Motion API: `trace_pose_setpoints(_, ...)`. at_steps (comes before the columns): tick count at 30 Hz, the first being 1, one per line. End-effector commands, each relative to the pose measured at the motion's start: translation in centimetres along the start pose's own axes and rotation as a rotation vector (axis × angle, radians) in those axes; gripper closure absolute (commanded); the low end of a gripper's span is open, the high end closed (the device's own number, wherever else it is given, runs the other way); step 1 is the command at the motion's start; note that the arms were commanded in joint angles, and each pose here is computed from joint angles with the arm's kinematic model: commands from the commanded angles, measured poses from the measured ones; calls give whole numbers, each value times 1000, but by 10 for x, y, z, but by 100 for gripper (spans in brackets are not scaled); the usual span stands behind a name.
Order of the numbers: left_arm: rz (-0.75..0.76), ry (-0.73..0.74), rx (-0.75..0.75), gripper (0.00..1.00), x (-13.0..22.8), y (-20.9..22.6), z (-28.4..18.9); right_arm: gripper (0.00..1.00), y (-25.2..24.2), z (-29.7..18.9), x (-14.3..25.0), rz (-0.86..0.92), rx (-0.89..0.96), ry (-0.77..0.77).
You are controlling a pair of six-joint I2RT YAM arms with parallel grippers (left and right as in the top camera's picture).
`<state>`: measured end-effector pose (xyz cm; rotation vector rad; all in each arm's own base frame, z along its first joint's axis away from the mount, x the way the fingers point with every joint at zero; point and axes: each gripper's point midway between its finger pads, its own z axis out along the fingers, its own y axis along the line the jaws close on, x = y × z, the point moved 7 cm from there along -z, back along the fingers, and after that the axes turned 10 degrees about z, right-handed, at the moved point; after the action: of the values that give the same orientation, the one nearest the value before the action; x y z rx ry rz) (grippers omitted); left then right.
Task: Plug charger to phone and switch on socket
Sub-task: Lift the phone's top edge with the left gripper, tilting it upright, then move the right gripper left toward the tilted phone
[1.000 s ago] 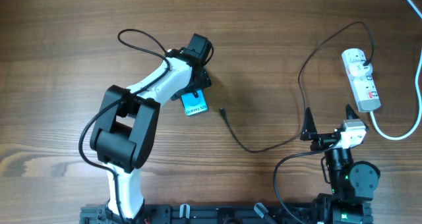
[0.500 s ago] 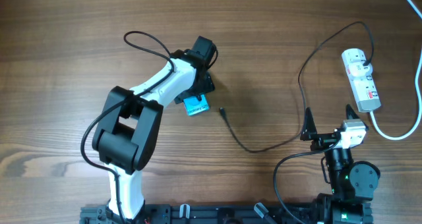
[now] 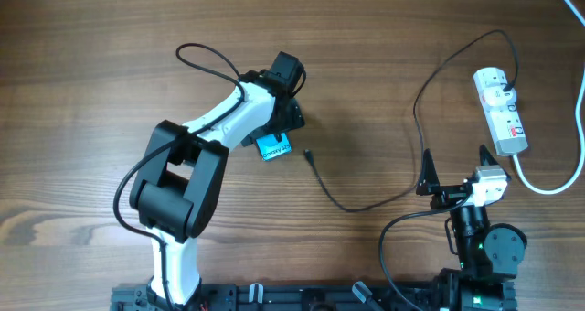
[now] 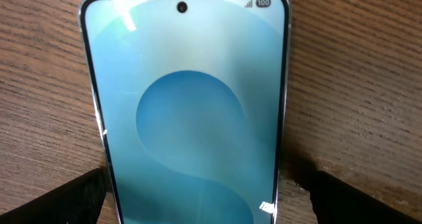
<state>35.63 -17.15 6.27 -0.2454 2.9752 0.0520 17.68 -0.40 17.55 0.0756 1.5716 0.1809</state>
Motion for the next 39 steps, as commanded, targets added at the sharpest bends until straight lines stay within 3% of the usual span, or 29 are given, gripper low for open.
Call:
trace_pose_setpoints(1,-74,199,-48,0,33,19,49,0,2,0,0,13,-17,-2)
trace_pose_setpoints(33,-51,176,-39,1,33,13,50,0,2,0,0,13,-17,-2)
trace_pose_setpoints(37,-58,174,-38,9,31,15,51,0,2,0,0,13,-17,-2)
trace_pose_setpoints(39,-66,165,-32,9,28,16,51,0,2,0,0,15,-19,-3)
